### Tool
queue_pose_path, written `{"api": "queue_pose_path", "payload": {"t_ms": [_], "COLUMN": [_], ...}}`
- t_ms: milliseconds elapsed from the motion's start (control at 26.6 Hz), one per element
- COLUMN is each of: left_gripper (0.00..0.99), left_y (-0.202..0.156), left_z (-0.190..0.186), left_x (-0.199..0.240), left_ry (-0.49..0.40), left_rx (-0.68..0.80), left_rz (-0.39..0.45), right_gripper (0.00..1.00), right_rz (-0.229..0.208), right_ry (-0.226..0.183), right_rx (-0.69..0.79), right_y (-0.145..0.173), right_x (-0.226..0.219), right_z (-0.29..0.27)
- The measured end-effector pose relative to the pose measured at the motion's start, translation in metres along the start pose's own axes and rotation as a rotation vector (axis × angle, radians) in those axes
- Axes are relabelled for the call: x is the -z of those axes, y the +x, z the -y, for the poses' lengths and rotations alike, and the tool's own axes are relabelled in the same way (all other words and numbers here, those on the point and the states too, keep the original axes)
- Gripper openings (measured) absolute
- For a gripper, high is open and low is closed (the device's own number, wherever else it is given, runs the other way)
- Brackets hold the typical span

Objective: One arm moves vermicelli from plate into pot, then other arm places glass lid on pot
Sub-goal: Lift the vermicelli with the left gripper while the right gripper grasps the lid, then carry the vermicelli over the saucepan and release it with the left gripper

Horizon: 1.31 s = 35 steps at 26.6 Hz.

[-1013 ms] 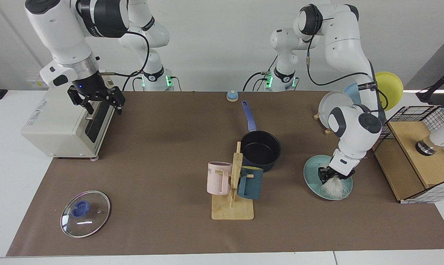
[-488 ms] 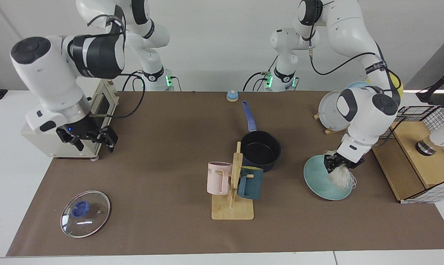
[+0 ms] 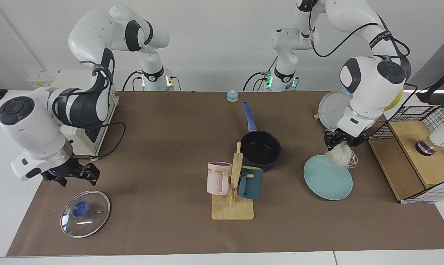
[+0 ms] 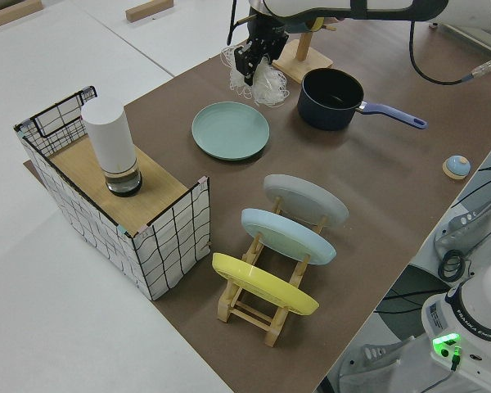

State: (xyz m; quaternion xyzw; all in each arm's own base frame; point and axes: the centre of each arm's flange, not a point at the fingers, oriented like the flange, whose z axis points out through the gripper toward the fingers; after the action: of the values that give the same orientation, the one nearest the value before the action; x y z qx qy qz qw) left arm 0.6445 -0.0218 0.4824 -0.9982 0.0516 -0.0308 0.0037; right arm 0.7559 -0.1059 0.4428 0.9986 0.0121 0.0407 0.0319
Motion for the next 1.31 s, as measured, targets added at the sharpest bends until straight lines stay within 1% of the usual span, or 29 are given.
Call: {"api": "queue_pose_path", "payload": {"t_ms": [150,300,413,601,676,826,938,1088,1201,1314], "left_gripper": [0.405,0.405,0.405,0.405,0.405,0.405,0.405,0.405,0.405,0.405], "left_y": [-0.006,-0.008,-0.008,-0.012,-0.014,-0.023,-0.029,-0.034,-0.039,-0.042], "left_z": [-0.003,-0.023,-0.05,-0.102,-0.123,-0.174,-0.201,-0.216,-0.221,-0.228], "left_x": [0.006,0.012,0.015,0.017,0.019,0.022,0.022,0.01,-0.008,-0.029], "left_ry": [-0.002,-0.011,-0.022,-0.043,-0.052,-0.069,-0.079,-0.08,-0.079,-0.086], "left_rx": [-0.004,0.005,0.032,0.07,0.082,0.106,0.128,0.139,0.149,0.159], "left_rz": [0.024,0.025,0.025,0.027,0.029,0.029,0.023,0.031,0.04,0.031], "right_gripper": [1.0,1.0,1.0,1.0,1.0,1.0,1.0,1.0,0.99,0.99], "right_rz": [-0.004,-0.01,-0.02,-0.038,-0.05,-0.054,-0.065,-0.075,-0.075,-0.08], "right_ry": [0.01,0.023,0.027,0.045,0.047,0.048,0.047,0.047,0.048,0.048], "right_rx": [0.009,0.004,0.02,0.03,0.028,0.025,0.025,0.028,0.029,0.029], "right_y": [0.003,0.006,0.009,0.011,0.012,0.013,0.015,0.016,0.017,0.017], "right_x": [-0.032,-0.057,-0.073,-0.093,-0.098,-0.107,-0.116,-0.127,-0.131,-0.13], "right_z": [-0.019,-0.027,-0.03,-0.036,-0.038,-0.04,-0.039,-0.036,-0.035,-0.035]}}
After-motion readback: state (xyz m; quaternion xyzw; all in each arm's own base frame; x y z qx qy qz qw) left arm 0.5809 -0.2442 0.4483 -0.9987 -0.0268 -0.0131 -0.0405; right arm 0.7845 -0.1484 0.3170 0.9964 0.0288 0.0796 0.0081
